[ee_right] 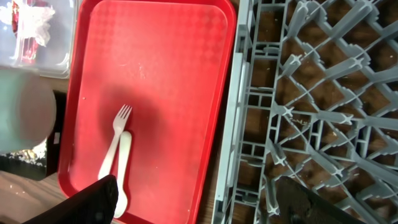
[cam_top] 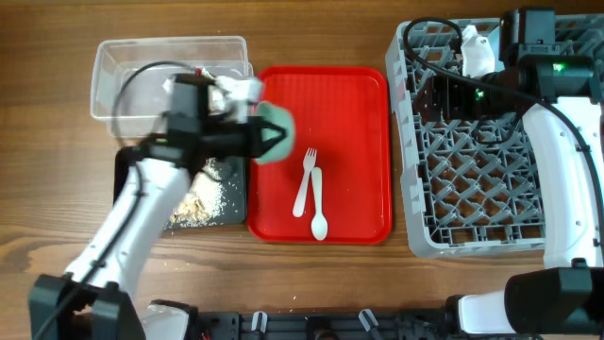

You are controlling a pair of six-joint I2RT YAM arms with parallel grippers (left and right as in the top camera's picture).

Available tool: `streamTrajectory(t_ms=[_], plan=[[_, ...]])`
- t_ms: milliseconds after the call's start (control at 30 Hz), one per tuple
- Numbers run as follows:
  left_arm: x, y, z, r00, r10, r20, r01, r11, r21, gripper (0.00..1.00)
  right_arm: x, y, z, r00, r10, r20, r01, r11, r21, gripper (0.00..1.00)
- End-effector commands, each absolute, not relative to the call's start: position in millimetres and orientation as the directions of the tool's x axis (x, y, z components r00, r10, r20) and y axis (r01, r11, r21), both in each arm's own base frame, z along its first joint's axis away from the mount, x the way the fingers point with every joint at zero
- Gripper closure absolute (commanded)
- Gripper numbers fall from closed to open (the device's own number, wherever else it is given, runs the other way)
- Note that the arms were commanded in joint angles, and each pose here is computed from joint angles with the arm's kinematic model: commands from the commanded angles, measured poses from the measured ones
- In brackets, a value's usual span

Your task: Sort waste into correct bins and load items into the dishwasher rack

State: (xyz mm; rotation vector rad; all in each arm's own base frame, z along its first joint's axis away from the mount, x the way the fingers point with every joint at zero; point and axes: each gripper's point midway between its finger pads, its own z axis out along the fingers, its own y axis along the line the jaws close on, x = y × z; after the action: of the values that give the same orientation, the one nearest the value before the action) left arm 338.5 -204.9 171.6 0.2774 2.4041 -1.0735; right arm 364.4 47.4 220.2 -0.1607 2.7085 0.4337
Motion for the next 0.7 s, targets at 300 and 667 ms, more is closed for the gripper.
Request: streamTrajectory(t_ms=[300, 667], plan=[[376.8, -316.1, 94.3, -0.690, 0.064, -0.721, 0.430, 0.837, -0.338, 0.94, 361.4, 51.0, 215.5, -0.927, -0.047, -0.372, -0.168, 0.939, 0.301, 0.18], [378.4, -315.9, 98.2, -0.684, 0.056, -0.727, 0.431, 0.836, -0.340, 0.67, 368.1, 53.7, 219.3, -0.914, -0.047, -0.402, -0.184, 0.933, 0.310, 0.17]])
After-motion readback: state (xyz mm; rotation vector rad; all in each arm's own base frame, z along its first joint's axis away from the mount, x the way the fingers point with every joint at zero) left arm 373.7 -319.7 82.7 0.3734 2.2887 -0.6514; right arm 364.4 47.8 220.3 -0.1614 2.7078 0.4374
